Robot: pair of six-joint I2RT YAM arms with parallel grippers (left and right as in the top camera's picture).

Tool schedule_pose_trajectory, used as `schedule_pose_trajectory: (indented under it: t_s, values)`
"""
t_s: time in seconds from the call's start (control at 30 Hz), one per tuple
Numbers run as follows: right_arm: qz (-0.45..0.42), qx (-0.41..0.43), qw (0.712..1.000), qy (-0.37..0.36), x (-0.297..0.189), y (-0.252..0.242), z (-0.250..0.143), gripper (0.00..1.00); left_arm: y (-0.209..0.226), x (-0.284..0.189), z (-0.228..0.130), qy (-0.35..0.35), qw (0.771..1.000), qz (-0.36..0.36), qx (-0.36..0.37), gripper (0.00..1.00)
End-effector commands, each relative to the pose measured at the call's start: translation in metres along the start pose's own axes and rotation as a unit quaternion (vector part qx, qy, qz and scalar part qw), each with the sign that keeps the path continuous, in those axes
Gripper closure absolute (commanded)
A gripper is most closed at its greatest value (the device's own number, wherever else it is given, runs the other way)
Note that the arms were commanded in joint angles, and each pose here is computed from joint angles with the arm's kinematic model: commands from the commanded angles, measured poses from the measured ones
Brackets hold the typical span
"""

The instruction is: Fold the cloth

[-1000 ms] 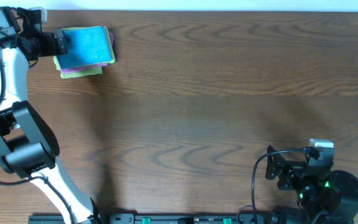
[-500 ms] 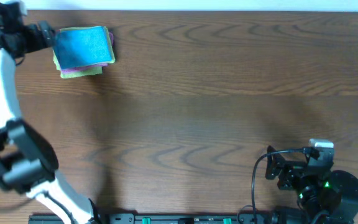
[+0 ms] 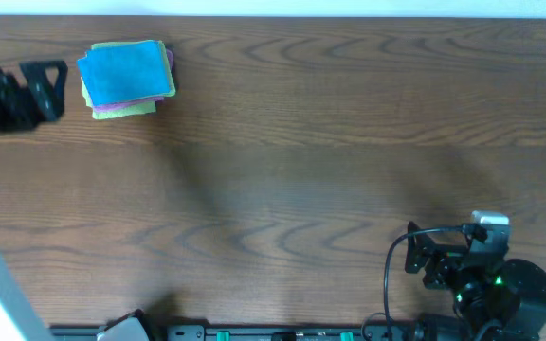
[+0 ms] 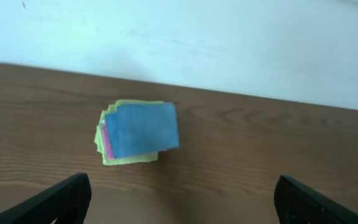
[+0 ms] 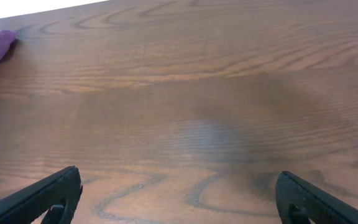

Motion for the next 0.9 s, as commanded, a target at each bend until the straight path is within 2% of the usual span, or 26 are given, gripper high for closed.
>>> schedule_pose_trajectory:
  t_s: [0.0,0.2,0.4,0.67,0.87]
  values:
    - [0.006,-0.009,1.000,0.004,0.002,0.001,-0.002,0.01,-0.038,-0.044,-0.010,-0.034,0.998,-0.036,0.040,0.05]
    - [0.006,-0.009,1.000,0.004,0.002,0.001,-0.002,0.01,-0.087,-0.106,-0.047,-0.065,0.994,-0.062,0.066,0.05]
    - [0.006,-0.009,1.000,0.004,0.002,0.001,-0.002,0.01,-0.117,-0.147,-0.093,-0.068,0.993,-0.061,0.068,0.05]
    - [0.006,-0.009,1.000,0.004,0.002,0.001,-0.002,0.01,-0.129,-0.163,-0.138,-0.016,0.998,-0.063,0.026,0.05]
    - [0.006,-0.009,1.000,0.004,0.002,0.001,-0.002,0.01,-0.130,-0.163,-0.151,0.019,0.998,-0.065,-0.002,0.05]
Point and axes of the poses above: each gripper's point midway between its finger pads, its own x axis out along the fingers, its own y axis along the line the jaws close on, z = x × y, the point moved 7 cm from there along -x, back along the fingers, and after that the axes turned 5 degrees about -x, right-handed, at the moved point
